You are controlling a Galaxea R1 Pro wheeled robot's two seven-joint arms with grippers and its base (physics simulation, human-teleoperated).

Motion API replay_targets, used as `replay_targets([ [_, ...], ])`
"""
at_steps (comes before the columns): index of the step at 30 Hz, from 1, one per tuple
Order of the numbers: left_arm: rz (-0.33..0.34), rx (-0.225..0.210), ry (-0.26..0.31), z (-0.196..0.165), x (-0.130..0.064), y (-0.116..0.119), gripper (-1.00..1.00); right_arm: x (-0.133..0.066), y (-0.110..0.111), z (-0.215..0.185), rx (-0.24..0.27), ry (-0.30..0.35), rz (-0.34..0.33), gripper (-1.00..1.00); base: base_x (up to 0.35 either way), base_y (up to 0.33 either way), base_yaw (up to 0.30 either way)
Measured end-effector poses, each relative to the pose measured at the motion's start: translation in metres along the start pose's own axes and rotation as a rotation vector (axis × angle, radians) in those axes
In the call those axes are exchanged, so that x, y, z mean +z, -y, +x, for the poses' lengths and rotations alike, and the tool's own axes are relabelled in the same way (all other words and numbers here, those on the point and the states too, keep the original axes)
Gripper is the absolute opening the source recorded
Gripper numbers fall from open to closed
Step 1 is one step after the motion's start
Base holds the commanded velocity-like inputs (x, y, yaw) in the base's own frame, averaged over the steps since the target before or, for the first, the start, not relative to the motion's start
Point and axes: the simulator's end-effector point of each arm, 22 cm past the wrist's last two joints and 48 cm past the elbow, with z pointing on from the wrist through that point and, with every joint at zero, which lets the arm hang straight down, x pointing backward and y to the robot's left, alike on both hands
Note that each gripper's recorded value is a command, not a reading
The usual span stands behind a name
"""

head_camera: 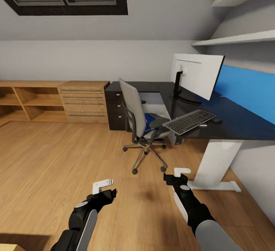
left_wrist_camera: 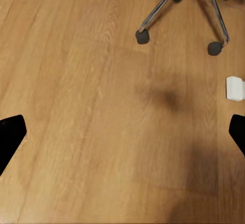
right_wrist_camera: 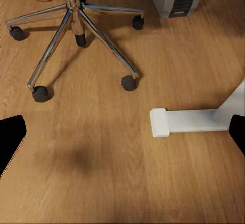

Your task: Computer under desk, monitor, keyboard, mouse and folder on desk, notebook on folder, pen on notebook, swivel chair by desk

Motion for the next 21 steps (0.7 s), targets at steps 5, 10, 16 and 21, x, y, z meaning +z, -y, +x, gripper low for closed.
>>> replay_targets([
  [5, -0.008, 0.007, 0.019, 0.000, 0.003, -0.008, 1.00, 0.004, 0.001, 0.004, 0.003, 0.025, 0.001, 1.00, 0.000, 0.000, 0.000],
  [10, -0.011, 0.008, 0.025, 0.006, 0.008, -0.012, 1.00, 0.008, 0.000, 0.012, 0.003, 0.034, 0.001, 1.00, 0.000, 0.000, 0.000],
  [16, -0.013, 0.010, 0.026, 0.017, 0.016, -0.015, 1.00, 0.013, 0.001, 0.023, 0.002, 0.036, 0.001, 1.00, 0.000, 0.000, 0.000],
  [21, -0.013, 0.010, 0.024, 0.026, 0.022, -0.018, 1.00, 0.017, 0.000, 0.034, 0.003, 0.035, -0.001, 1.00, 0.000, 0.000, 0.000],
])
